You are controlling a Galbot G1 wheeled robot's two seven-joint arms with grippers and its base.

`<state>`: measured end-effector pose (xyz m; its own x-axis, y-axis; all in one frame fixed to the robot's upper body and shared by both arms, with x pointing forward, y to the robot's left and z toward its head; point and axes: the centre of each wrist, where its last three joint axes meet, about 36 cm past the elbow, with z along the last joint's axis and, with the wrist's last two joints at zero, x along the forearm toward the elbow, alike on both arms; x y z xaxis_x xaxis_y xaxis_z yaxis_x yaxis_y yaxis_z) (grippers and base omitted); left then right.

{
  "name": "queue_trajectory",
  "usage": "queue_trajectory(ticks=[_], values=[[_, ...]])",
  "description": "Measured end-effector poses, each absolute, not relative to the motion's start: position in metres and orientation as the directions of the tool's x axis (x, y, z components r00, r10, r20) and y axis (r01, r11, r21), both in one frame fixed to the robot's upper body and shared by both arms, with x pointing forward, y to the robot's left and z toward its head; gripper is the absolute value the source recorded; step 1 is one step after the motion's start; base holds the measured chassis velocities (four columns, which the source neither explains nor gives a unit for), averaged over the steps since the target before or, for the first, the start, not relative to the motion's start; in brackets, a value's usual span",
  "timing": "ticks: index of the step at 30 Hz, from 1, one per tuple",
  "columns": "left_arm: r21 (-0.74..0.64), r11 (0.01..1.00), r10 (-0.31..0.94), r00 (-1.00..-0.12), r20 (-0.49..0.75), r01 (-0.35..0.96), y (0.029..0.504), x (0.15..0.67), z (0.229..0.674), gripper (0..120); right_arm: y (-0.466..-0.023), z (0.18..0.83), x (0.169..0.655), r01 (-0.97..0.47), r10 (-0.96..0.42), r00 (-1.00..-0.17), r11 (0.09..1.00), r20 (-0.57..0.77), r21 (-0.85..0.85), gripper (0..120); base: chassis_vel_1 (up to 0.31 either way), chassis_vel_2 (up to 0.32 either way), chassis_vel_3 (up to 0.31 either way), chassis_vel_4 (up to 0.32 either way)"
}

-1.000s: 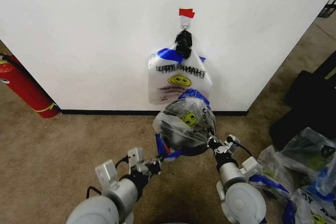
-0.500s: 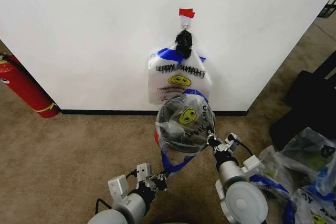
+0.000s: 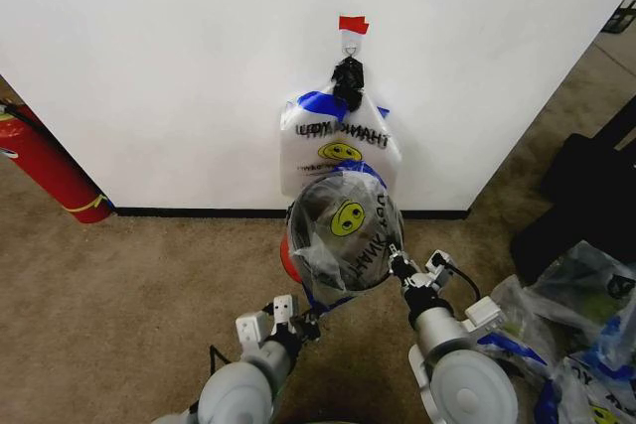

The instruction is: Pick up the garbage bag from the wall and place it over the trash bin.

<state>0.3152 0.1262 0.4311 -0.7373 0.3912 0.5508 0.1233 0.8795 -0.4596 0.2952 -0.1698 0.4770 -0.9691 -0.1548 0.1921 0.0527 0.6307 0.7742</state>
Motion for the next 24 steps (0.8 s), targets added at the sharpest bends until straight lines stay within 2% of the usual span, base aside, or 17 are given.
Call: queue_trajectory(ticks=[10, 16, 18, 19, 24], values=[[-0.431, 0.897, 0.348, -0.75, 0.563, 0.093, 0.115, 0.353, 0.416, 0, -0.174, 0.481, 0.288, 0.044, -0.171, -0.965, 0.636, 0.196, 0.77, 0, 0.0, 0.0, 0.0, 0.0], [-0.439, 0.893, 0.362, -0.741, 0.565, 0.101, 0.124, 0.353, 0.428, 0, -0.176, 0.472, 0.291, 0.057, -0.164, -0.964, 0.643, 0.211, 0.764, 0, 0.0, 0.0, 0.0, 0.0], [-0.429, 0.896, 0.364, -0.738, 0.568, 0.112, 0.131, 0.348, 0.433, 8, -0.177, 0.467, 0.295, 0.067, -0.156, -0.963, 0.645, 0.218, 0.761, 0, 0.0, 0.0, 0.0, 0.0], [-0.429, 0.896, 0.364, -0.738, 0.568, 0.112, 0.131, 0.348, 0.433, 8, -0.177, 0.467, 0.295, 0.067, -0.156, -0.963, 0.645, 0.218, 0.761, 0, 0.0, 0.0, 0.0, 0.0], [-0.371, 0.916, 0.354, -0.739, 0.573, 0.151, 0.151, 0.321, 0.443, 30, -0.18, 0.455, 0.307, 0.091, -0.132, -0.964, 0.653, 0.232, 0.752, 0, 0.0, 0.0, 0.0, 0.0]])
